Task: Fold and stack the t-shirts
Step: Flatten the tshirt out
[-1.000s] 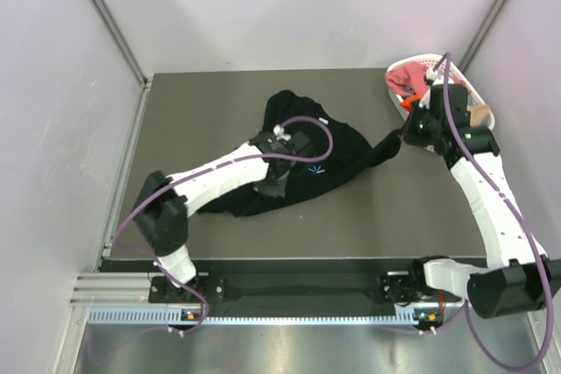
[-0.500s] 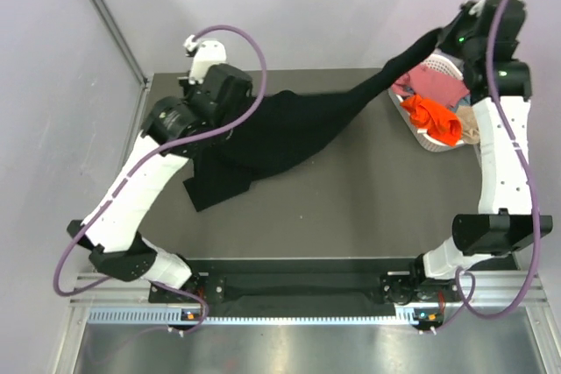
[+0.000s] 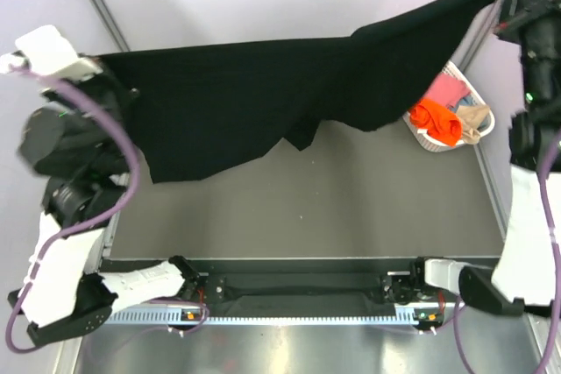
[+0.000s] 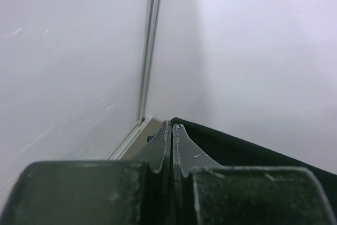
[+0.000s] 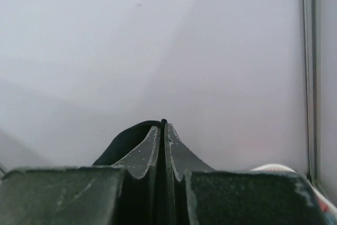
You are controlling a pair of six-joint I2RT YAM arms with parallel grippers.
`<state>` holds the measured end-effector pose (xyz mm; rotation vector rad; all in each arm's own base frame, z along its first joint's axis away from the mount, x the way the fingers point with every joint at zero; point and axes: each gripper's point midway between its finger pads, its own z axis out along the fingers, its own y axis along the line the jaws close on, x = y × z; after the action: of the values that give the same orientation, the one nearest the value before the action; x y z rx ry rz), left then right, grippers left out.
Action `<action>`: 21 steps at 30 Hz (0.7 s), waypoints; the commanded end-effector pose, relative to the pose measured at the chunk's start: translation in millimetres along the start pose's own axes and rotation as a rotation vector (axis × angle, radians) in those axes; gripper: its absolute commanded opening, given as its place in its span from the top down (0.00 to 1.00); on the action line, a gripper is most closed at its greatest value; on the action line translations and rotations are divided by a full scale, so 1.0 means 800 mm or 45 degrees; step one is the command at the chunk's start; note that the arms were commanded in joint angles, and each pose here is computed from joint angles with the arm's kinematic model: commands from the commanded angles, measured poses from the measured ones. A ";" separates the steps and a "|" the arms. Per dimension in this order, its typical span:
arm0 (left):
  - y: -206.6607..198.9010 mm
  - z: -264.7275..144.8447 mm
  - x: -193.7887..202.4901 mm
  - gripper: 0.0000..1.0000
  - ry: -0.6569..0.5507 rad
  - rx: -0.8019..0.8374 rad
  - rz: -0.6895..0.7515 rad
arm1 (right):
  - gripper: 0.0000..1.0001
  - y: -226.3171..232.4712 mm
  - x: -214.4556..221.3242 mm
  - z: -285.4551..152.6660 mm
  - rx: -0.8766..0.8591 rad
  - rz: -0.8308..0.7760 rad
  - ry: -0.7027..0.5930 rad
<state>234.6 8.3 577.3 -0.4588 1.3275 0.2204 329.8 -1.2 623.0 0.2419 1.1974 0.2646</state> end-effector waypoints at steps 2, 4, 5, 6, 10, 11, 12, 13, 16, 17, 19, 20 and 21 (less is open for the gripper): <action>0.028 -0.019 -0.074 1.00 -0.193 0.158 -0.229 | 1.00 0.044 -0.136 -0.082 -0.128 -0.050 -0.409; 0.039 -0.038 -0.098 1.00 -0.274 0.309 -0.335 | 1.00 0.051 -0.154 -0.122 -0.152 -0.064 -0.479; 0.040 -0.044 -0.101 1.00 -0.290 0.352 -0.356 | 1.00 0.058 -0.173 -0.154 -0.170 -0.067 -0.541; 0.039 -0.052 -0.108 1.00 -0.317 0.420 -0.391 | 1.00 0.059 -0.175 -0.164 -0.176 -0.071 -0.560; 0.062 -0.075 -0.120 1.00 -0.384 0.516 -0.440 | 1.00 0.066 -0.198 -0.219 -0.206 -0.084 -0.680; 0.060 -0.077 -0.117 1.00 -0.383 0.533 -0.429 | 1.00 0.067 -0.202 -0.231 -0.207 -0.083 -0.696; 0.058 -0.078 -0.116 1.00 -0.385 0.548 -0.421 | 1.00 0.066 -0.200 -0.233 -0.205 -0.085 -0.693; 0.055 -0.080 -0.115 1.00 -0.392 0.567 -0.411 | 1.00 0.066 -0.200 -0.235 -0.209 -0.084 -0.695; 0.041 -0.071 -0.104 1.00 -0.395 0.543 -0.374 | 1.00 0.064 -0.188 -0.224 -0.210 -0.082 -0.672; 0.032 -0.066 -0.093 1.00 -0.383 0.532 -0.345 | 1.00 0.061 -0.182 -0.215 -0.205 -0.080 -0.656; 0.019 -0.057 -0.086 1.00 -0.380 0.504 -0.308 | 1.00 0.057 -0.171 -0.197 -0.201 -0.075 -0.637; 0.012 -0.053 -0.079 1.00 -0.374 0.492 -0.265 | 1.00 0.054 -0.162 -0.182 -0.193 -0.077 -0.617; 0.006 -0.048 -0.075 1.00 -0.370 0.477 -0.240 | 1.00 0.049 -0.151 -0.169 -0.185 -0.077 -0.591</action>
<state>162.1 17.3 624.7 -0.2368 1.0048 -0.1818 102.8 10.7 706.1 0.1006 0.6544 0.2561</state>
